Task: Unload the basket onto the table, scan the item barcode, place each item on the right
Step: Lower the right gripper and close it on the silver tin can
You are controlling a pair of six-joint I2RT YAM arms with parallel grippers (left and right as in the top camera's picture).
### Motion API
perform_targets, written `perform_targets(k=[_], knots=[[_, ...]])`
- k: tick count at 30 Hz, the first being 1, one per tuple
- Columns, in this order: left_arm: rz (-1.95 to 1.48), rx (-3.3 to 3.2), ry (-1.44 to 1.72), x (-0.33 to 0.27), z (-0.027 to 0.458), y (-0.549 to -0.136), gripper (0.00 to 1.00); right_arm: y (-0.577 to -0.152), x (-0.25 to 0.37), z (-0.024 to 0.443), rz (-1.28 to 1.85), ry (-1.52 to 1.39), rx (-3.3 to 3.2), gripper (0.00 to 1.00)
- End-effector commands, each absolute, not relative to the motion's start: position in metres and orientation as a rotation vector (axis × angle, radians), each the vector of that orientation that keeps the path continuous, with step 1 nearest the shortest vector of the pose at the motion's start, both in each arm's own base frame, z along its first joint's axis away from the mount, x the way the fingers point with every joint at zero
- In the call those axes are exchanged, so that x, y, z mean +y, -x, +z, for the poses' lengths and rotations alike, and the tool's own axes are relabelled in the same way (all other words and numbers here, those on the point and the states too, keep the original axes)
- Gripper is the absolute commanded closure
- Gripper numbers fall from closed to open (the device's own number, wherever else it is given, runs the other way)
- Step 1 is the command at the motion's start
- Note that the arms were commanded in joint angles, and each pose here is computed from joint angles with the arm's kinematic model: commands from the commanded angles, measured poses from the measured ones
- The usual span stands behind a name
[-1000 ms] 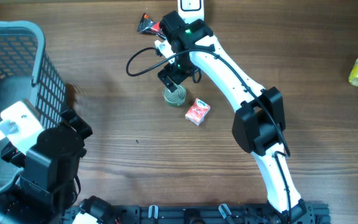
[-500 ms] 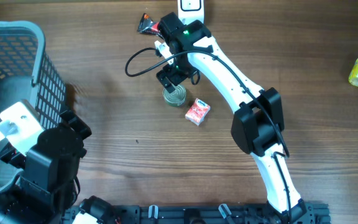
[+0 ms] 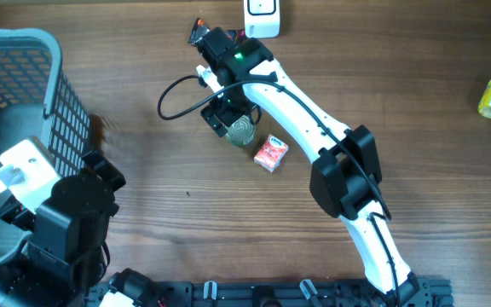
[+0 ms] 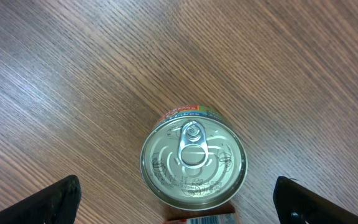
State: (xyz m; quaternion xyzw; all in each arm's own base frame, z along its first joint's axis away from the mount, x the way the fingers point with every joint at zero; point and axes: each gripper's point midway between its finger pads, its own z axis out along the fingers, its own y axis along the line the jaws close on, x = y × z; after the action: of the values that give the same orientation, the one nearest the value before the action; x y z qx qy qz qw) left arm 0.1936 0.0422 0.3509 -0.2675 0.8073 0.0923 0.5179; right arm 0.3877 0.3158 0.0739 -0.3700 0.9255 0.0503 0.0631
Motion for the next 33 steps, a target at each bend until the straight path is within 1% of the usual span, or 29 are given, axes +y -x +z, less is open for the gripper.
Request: perform_targets(k=[1,4,10,22,33], knots=[[0.255,1.925,0.647,0.047,0.352,-0.193,0.0,-0.393,0.306,0.071,0.08,1.077,2.808,0.01],[0.255,1.925,0.647,0.047,0.352,-0.193,0.0,-0.4,0.302,0.069,0.022,1.067,2.79,0.0],[0.259,1.929,0.645,0.047,0.351,-0.192,0.0,-0.404,0.305,0.062,0.03,1.088,2.777,0.0],[0.262,1.931,0.644,0.047,0.351,-0.192,0.0,-0.401,0.303,0.032,0.006,1.121,2.823,0.0],[0.267,1.936,0.642,0.048,0.35,-0.191,0.0,-0.39,0.298,0.006,0.01,1.153,2.902,0.0]])
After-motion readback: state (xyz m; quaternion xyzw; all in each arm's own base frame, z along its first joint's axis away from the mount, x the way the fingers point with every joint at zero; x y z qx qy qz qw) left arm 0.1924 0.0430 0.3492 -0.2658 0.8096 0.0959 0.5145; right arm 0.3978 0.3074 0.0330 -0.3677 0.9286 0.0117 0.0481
